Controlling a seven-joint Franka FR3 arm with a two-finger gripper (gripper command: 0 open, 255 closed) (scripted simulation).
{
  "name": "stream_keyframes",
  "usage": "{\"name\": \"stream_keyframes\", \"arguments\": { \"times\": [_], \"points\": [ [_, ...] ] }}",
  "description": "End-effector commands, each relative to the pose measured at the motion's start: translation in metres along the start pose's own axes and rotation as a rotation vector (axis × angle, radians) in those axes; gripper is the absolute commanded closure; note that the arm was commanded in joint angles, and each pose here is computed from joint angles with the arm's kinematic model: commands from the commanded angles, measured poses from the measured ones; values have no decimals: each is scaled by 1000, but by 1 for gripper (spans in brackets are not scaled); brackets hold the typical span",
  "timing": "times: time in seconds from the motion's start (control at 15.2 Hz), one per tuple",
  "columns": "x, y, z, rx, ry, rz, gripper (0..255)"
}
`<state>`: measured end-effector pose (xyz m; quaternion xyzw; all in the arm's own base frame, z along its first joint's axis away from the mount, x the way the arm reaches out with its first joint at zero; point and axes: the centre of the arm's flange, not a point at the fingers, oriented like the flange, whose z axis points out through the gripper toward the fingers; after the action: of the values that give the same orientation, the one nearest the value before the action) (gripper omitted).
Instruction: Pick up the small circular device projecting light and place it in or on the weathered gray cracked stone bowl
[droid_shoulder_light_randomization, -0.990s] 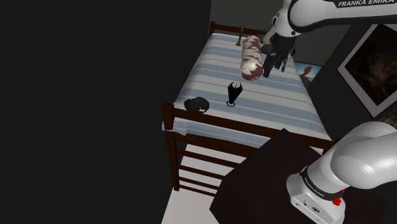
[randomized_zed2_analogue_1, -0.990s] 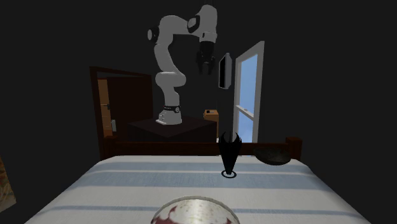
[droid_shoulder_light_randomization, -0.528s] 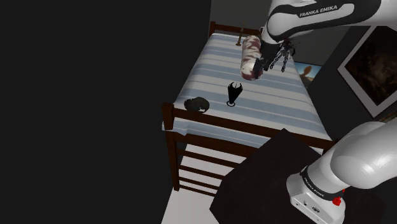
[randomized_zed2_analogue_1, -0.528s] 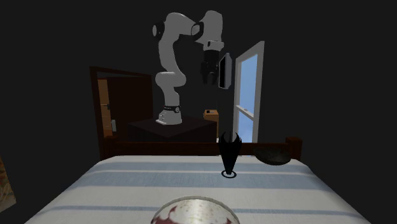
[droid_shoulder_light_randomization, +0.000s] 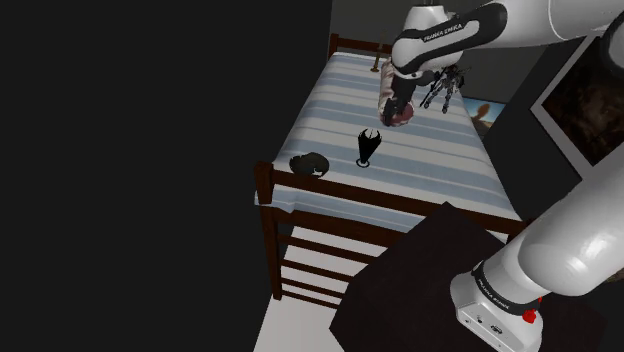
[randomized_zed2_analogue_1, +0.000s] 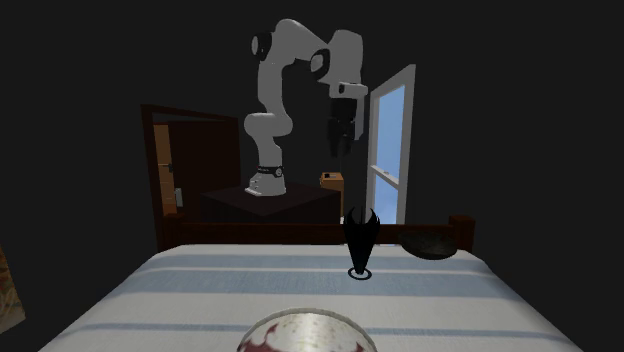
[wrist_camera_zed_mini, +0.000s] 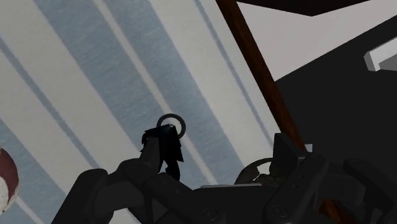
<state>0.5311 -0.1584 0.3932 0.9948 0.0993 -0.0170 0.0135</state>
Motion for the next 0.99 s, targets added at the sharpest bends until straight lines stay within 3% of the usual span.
{"name": "stream_keyframes", "arguments": {
  "times": [0.0, 0.66, 0.92],
  "points": [
    [18, 17, 15, 6, -1, -16, 0],
    [103, 77, 96, 38, -6, -85, 0],
    [103, 76, 117, 38, -6, -85, 0]
  ]
}}
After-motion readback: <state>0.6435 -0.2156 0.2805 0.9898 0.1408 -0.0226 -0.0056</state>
